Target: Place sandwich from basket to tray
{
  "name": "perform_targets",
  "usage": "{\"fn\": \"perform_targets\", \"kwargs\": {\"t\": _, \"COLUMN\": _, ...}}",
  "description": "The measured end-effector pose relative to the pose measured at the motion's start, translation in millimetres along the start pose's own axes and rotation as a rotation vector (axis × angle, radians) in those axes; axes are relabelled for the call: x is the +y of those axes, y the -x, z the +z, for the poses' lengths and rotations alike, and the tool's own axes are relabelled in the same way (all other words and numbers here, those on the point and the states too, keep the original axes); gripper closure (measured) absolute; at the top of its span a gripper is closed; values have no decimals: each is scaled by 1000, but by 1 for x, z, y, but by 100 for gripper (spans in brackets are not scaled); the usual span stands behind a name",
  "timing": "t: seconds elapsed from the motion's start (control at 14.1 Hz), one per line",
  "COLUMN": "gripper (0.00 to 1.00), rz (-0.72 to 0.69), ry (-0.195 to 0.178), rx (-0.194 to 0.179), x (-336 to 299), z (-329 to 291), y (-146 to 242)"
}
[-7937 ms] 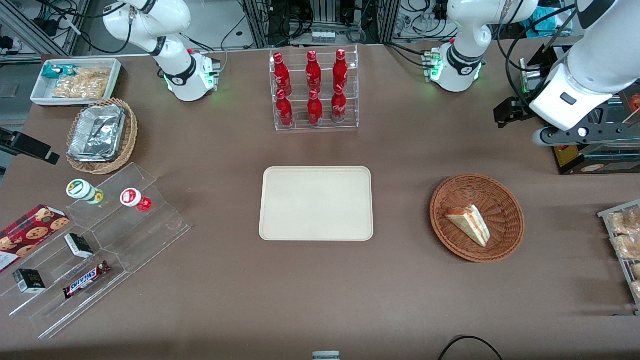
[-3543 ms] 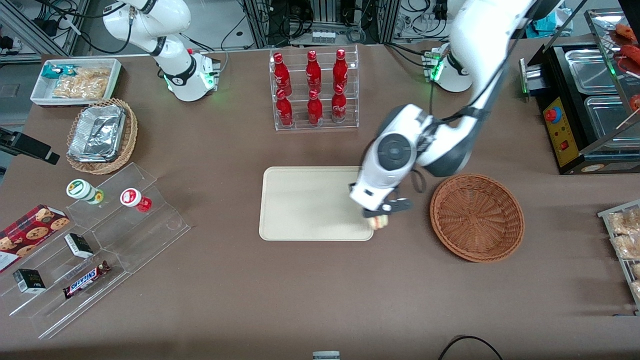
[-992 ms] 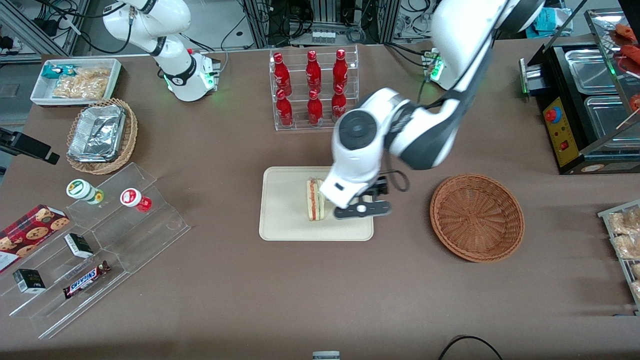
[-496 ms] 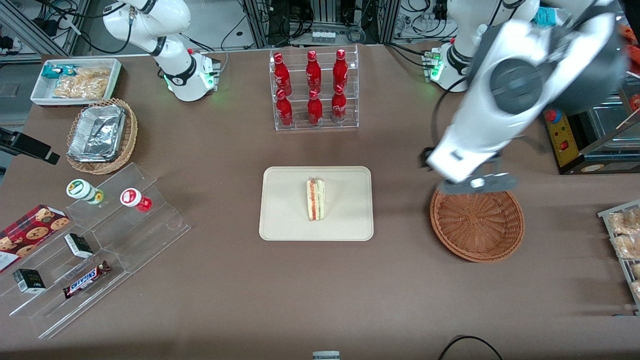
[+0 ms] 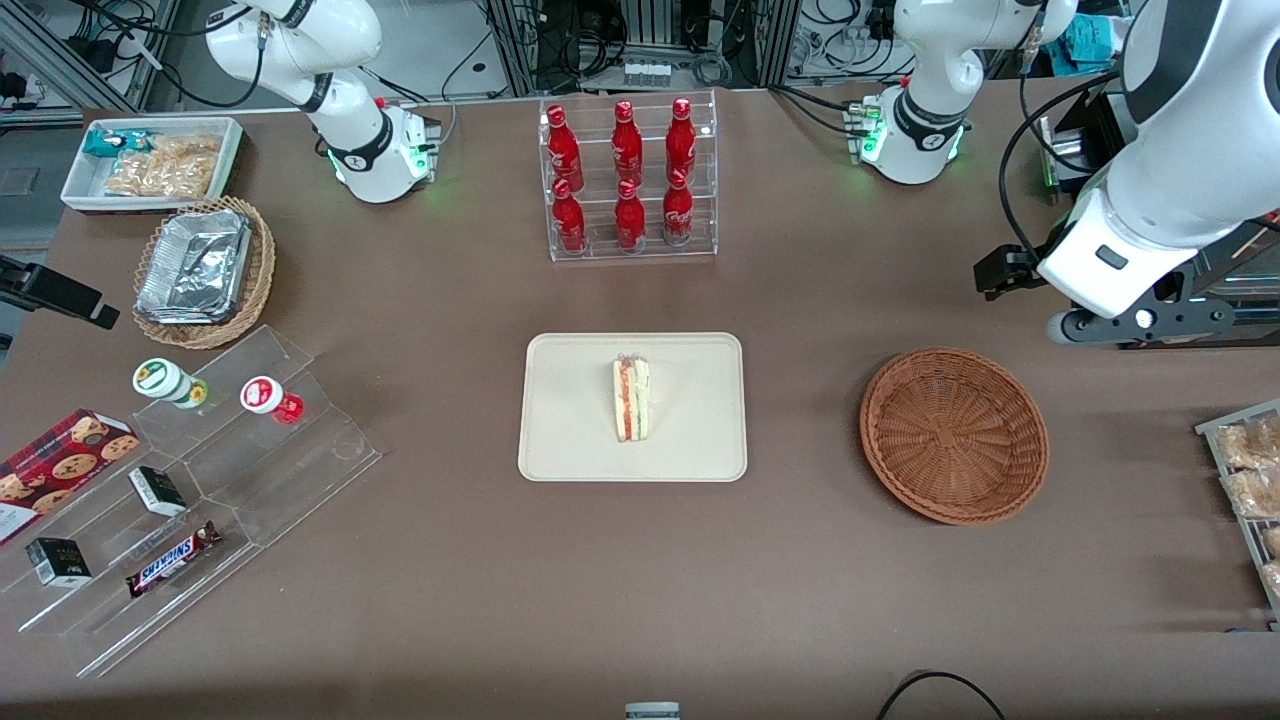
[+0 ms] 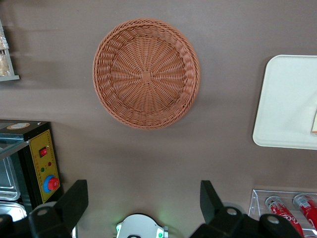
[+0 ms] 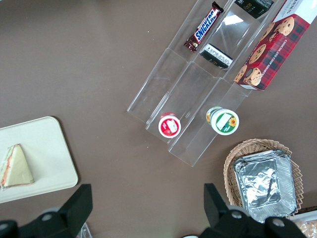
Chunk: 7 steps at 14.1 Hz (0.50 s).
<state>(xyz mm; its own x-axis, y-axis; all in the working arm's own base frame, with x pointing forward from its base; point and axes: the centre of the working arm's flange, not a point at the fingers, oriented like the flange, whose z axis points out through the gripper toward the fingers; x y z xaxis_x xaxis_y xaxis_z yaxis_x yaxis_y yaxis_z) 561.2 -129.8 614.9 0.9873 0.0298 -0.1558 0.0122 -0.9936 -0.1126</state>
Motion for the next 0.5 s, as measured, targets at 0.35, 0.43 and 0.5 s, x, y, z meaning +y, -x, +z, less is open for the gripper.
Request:
{"fn": "perform_targets", "kwargs": {"t": 0.35, "gripper": 0, "rz": -3, "ry": -15, "rx": -52, "x": 0, "z": -1, "y": 10}}
{"fn": "perform_targets", "kwargs": {"t": 0.43, "gripper": 0, "rz": -15, "ry": -24, "rx": -79, "x": -3, "z": -1, "y": 17}}
{"fn": "perform_targets", "kwargs": {"t": 0.5, "gripper": 0, "rz": -29, "ry": -27, "rx": -84, "x": -8, "z": -2, "y": 22}}
